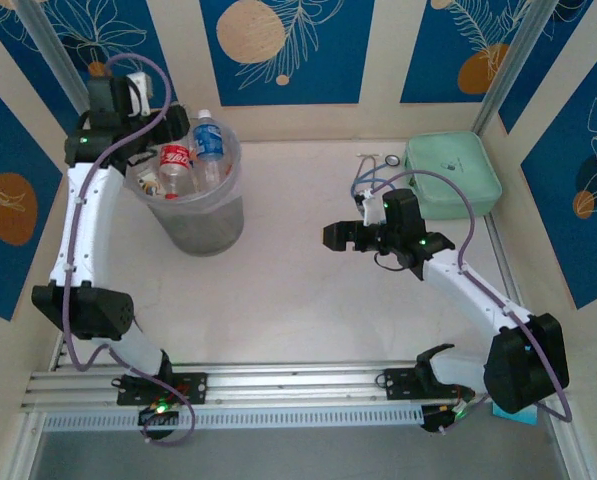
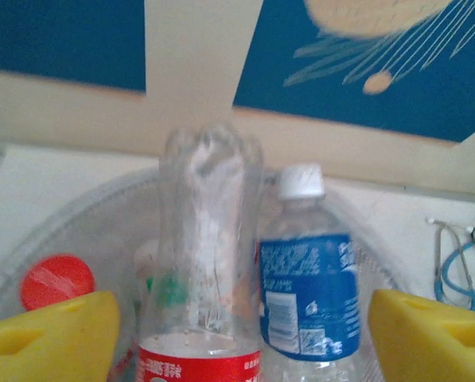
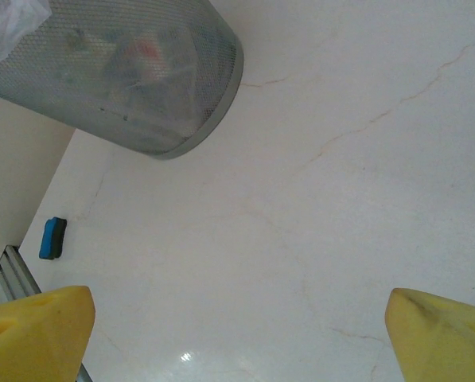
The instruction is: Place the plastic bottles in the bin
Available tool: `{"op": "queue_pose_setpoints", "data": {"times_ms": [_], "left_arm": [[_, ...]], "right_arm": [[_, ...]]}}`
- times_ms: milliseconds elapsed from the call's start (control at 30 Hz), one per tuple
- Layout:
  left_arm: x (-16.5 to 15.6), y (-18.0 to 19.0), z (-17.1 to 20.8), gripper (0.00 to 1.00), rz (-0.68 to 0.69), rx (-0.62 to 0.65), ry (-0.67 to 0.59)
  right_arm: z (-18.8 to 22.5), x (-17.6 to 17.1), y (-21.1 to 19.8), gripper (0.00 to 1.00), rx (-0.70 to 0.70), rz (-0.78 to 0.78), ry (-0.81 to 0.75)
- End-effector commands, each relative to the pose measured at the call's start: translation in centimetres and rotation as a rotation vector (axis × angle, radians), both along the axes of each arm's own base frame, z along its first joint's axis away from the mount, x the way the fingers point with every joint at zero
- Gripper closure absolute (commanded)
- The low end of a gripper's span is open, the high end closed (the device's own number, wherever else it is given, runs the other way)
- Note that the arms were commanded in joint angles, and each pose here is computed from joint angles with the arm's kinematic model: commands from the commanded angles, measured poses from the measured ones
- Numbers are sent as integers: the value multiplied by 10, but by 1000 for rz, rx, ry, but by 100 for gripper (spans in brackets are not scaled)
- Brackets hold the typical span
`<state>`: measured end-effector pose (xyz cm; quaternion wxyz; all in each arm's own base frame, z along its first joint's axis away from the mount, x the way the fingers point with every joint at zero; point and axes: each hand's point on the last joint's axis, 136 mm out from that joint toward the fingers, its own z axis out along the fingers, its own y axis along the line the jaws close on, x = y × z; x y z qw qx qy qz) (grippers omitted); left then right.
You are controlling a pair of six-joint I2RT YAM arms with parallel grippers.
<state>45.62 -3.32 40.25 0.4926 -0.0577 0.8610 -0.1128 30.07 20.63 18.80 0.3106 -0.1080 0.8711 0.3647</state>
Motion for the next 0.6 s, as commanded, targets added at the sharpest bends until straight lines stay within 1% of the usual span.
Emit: {"op": "queue_pose_setpoints", "data": {"times_ms": [0,33,67,167,233,300,400,467,567], "left_arm": [[-12,35,21,15,81,-40,-27],[-12,47,20,15,109,-77,-30],[-12,59,17,19,133,-135,-33],[-11,99,-2,43,232,-285,-41],[-8,117,-18,52,275,-343,-28],[-5,125,-35,60,297,-363,-1],[0,122,-54,65,289,-396,32],[2,119,-65,66,282,-419,43],[3,112,-71,66,253,-456,46]], "right_arm": [[10,3,7,5,15,25,-12],[9,3,7,5,14,26,-12],[8,3,7,5,11,26,-12],[5,2,5,5,4,24,-3],[4,1,5,5,10,25,4],[3,-1,5,5,18,28,8],[0,-4,4,5,14,32,12],[-1,-5,3,5,9,31,13],[-5,-6,1,5,1,28,19]]}}
